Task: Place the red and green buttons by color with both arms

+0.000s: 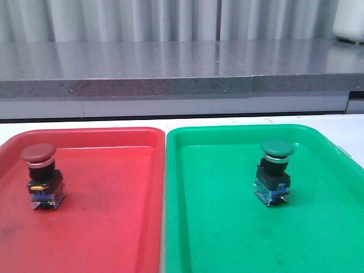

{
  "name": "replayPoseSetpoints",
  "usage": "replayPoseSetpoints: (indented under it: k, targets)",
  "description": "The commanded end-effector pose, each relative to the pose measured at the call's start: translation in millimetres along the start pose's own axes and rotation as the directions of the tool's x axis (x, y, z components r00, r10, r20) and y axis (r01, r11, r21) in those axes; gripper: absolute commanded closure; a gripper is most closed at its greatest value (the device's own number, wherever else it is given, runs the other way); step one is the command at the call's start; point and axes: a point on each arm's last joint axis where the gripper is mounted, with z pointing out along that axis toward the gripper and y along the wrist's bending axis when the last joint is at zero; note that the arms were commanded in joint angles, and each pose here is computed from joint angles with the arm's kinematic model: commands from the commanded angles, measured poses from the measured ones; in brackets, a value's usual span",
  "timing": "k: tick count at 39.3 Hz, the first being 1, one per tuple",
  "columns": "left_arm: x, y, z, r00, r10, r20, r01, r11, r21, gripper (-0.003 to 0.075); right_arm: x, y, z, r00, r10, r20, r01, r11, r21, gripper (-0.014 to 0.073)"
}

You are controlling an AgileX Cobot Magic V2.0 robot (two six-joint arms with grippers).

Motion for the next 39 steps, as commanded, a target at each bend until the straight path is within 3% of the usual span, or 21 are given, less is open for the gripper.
replayPoseSetpoints:
  k: [1,14,19,26,33,39]
  targets:
    - [-15,-2,0,0.996,-0.005,0.092,0.004,1.000,0.014,0.0740,-14,0,-1,0.996,-0.010,0.086,0.010,1.000,0.004,0.0719]
    - [-13,-2,0,0.996,-0.003,0.092,0.002,1.000,0.014,0.0740,-14,0,-1,0.996,-0.010,0.086,0.010,1.000,0.004,0.0719]
    - [9,3,-3,0.997,-0.001,0.078,0.001,1.000,-0.005,0.0740,-14,0,-1,0.996,-0.010,0.086,0.010,1.000,0.004,0.0719]
    - [48,14,4,1.000,-0.004,0.004,0.004,0.993,-0.115,0.0740,-14,0,-1,0.996,-0.010,0.085,0.010,1.000,0.003,0.0719]
    - [80,26,9,0.999,-0.004,0.050,0.013,0.982,-0.191,0.0740,-13,0,-1,0.996,-0.010,0.084,0.010,1.000,0.002,0.0719]
    - [81,27,9,0.999,-0.006,0.032,0.013,0.977,-0.214,0.0740,-13,0,-1,0.996,-0.010,0.084,0.010,1.000,0.002,0.0719]
